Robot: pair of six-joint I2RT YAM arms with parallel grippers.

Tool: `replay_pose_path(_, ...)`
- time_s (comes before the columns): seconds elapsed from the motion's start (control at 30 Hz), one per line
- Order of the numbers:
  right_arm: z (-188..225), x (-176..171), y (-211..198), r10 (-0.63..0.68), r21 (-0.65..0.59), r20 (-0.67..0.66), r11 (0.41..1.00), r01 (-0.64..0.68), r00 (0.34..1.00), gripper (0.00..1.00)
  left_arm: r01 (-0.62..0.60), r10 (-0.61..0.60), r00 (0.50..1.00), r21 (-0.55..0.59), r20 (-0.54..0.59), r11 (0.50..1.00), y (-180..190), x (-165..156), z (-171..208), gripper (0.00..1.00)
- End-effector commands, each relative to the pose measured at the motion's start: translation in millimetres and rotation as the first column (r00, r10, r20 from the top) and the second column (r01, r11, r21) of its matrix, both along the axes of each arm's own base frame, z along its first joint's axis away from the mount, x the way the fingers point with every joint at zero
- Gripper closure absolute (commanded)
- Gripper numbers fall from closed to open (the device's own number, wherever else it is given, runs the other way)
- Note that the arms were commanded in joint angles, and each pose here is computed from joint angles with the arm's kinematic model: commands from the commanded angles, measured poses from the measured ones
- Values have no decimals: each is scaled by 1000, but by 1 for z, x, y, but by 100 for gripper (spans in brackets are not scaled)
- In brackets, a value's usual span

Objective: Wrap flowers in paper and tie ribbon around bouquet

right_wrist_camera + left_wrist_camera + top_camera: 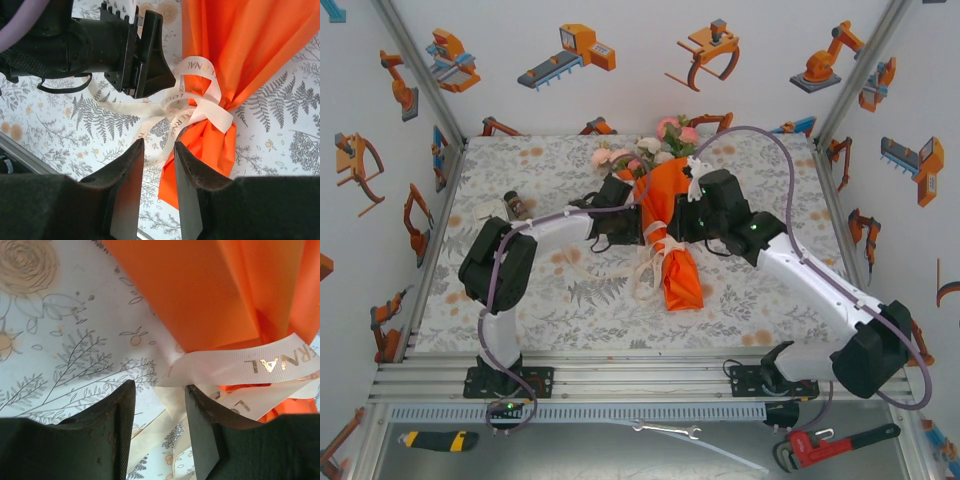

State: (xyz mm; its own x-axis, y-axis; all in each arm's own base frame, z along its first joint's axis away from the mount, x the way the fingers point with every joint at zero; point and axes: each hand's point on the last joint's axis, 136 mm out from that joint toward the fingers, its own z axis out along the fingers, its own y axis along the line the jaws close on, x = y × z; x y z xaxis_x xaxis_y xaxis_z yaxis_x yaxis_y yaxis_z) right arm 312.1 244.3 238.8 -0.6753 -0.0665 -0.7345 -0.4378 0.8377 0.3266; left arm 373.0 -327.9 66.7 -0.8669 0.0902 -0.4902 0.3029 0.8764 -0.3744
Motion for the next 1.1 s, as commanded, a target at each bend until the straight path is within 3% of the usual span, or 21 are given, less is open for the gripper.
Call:
replay_pose_path(0.0,-3,1,-7,-57,-2,-15,998,57,998,67,56,-57,998,-31,-29,998,-14,-2,-5,55)
replay_pose_path(0.2,-7,-14,1,-92,40,-69,995,95,993,65,6,-6,999,0,-41,1000,-7,1,-12,69)
replay_pose_path(0.27,-8,-21,10,-91,58,-64,994,95,994,64,-6,5,999,-7,-49,1000,-6,2,-12,80)
replay_pose_path(0.33,-13,-25,15,-114,80,-74,990,120,991,64,-7,4,998,-41,-67,999,-9,0,-5,98)
replay_pose_path(0.37,-16,-25,17,-125,82,-79,988,131,989,64,-18,13,997,-62,-79,998,-9,0,0,100)
replay_pose_path(0.5,-42,-20,11,-204,30,-85,978,207,975,62,-116,82,983,-204,-165,972,-7,-4,29,100)
replay_pose_path(0.6,-54,-14,17,-175,11,-47,984,176,983,68,-162,97,966,-270,-238,949,-8,-9,40,100)
replay_pose_path(0.7,-63,-7,18,-160,-32,-14,987,160,987,74,-168,92,962,-291,-259,942,-11,-8,43,100)
replay_pose_path(0.9,-78,1,19,-177,-65,-28,982,175,984,75,-221,106,940,-339,-325,914,-12,-2,38,100)
replay_pose_path(1.07,-94,9,24,-181,-79,-57,981,177,982,76,-204,117,952,-298,-284,933,-5,1,37,100)
